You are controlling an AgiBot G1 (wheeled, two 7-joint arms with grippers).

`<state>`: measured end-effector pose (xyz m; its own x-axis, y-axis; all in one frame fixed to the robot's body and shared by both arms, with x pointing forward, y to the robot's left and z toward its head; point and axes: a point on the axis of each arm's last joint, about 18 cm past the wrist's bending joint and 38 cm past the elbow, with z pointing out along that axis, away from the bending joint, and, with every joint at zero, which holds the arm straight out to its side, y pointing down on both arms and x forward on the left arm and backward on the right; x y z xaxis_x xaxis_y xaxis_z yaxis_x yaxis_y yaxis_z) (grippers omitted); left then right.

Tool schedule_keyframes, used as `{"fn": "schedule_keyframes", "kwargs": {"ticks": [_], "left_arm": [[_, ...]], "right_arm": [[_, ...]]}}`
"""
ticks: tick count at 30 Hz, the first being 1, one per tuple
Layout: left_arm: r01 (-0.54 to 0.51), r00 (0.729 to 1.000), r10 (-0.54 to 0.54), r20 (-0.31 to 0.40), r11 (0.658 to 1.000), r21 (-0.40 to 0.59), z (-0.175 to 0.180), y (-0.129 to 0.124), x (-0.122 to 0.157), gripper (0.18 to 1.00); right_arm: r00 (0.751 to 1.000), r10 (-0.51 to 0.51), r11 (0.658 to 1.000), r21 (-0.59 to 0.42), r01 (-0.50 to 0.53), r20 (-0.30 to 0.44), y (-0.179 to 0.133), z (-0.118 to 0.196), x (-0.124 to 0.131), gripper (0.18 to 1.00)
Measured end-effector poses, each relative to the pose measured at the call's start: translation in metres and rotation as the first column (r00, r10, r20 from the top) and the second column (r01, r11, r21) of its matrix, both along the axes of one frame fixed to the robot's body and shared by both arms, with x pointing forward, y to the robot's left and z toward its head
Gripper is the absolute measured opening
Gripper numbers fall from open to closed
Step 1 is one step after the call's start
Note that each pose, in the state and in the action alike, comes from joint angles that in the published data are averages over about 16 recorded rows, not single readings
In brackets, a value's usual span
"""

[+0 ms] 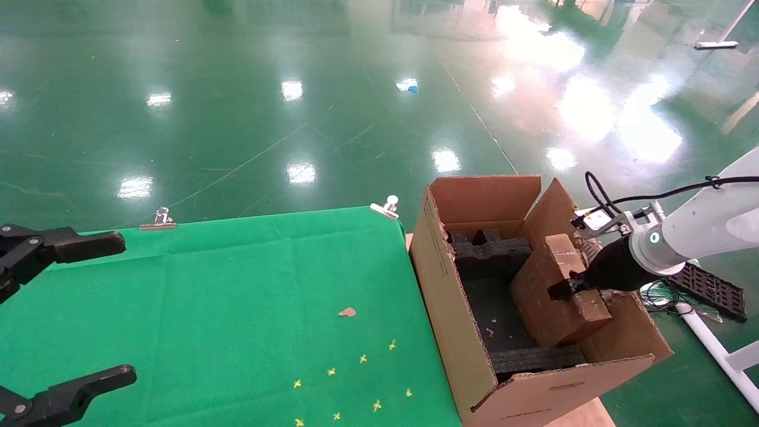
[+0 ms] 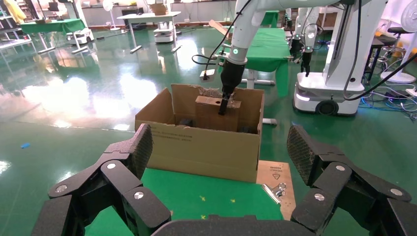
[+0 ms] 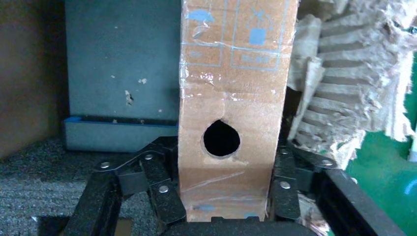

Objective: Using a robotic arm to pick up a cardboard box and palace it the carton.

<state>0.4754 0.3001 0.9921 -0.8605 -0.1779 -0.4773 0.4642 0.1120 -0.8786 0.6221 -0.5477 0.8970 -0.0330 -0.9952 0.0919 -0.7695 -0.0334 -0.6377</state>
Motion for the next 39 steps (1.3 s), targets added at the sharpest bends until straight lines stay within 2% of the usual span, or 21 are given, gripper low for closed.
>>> {"fn": "schedule_keyframes", "kwargs": {"ticks": [7, 13, 20, 24, 29, 35, 39], "left_arm": [[0.0, 1.0, 0.0, 0.0, 1.0, 0.0, 0.0, 0.0, 0.0, 1.001], [0.0, 1.0, 0.0, 0.0, 1.0, 0.0, 0.0, 0.0, 0.0, 1.001], [0.0, 1.0, 0.0, 0.0, 1.0, 0.0, 0.0, 0.0, 0.0, 1.001], [0.0, 1.0, 0.0, 0.0, 1.0, 0.0, 0.0, 0.0, 0.0, 1.001], [0.0, 1.0, 0.0, 0.0, 1.0, 0.0, 0.0, 0.0, 0.0, 1.001], [0.0, 1.0, 0.0, 0.0, 1.0, 0.0, 0.0, 0.0, 0.0, 1.001], [0.0, 1.0, 0.0, 0.0, 1.0, 0.0, 0.0, 0.0, 0.0, 1.001]], "right_arm": [[1.0, 0.0, 1.0, -0.005, 0.0, 0.001, -0.001, 0.003, 0.001, 0.35], [1.0, 0.003, 1.0, -0.009, -0.003, 0.007, -0.001, 0.008, 0.002, 0.432], [0.999, 0.022, 1.0, -0.014, -0.021, 0.04, 0.001, 0.027, 0.004, 0.576], [0.995, 0.052, 0.998, -0.026, -0.05, 0.088, 0.004, 0.055, 0.004, 0.668], [0.978, 0.11, 0.993, -0.058, -0.101, 0.176, 0.008, 0.108, -0.002, 0.782], [0.938, 0.19, 0.979, -0.128, -0.158, 0.291, 0.012, 0.175, -0.016, 0.885], [0.908, 0.234, 0.968, -0.169, -0.185, 0.348, 0.015, 0.205, -0.026, 0.93]]}}
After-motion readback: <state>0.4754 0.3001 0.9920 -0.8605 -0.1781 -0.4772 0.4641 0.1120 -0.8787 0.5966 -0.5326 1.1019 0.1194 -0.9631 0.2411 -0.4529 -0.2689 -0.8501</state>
